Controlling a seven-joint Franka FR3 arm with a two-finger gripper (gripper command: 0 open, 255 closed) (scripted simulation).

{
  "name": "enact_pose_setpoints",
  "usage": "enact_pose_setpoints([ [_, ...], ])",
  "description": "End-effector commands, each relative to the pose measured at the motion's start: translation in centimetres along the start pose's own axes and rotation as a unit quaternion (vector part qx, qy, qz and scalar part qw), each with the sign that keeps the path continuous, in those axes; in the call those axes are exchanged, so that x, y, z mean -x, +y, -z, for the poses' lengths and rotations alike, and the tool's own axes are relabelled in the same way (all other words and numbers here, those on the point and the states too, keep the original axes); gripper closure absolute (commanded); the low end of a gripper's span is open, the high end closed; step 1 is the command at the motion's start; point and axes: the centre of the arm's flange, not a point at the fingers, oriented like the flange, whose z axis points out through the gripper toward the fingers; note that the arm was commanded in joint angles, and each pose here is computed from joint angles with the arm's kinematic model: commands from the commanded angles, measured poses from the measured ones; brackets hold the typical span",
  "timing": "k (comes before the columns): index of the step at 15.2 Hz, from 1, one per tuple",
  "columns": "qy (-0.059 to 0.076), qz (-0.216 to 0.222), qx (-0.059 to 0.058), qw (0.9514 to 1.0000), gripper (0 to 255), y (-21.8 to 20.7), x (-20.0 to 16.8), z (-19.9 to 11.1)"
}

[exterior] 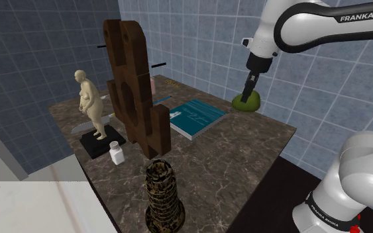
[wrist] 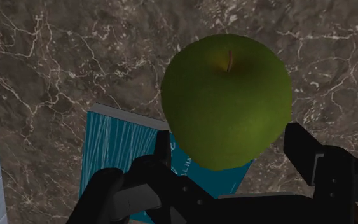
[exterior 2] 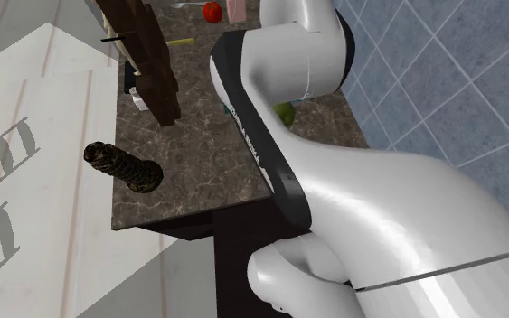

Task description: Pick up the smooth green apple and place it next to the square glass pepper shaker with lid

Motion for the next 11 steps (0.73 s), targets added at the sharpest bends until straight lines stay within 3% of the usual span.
enact_pose_setpoints([
  [1,0.0,0.0,0.0,1.0,255,-0.9,-0.8,0.4],
  [11,0.0,0.0,0.0,1.0,255,-11.5,-8.7,0.3],
])
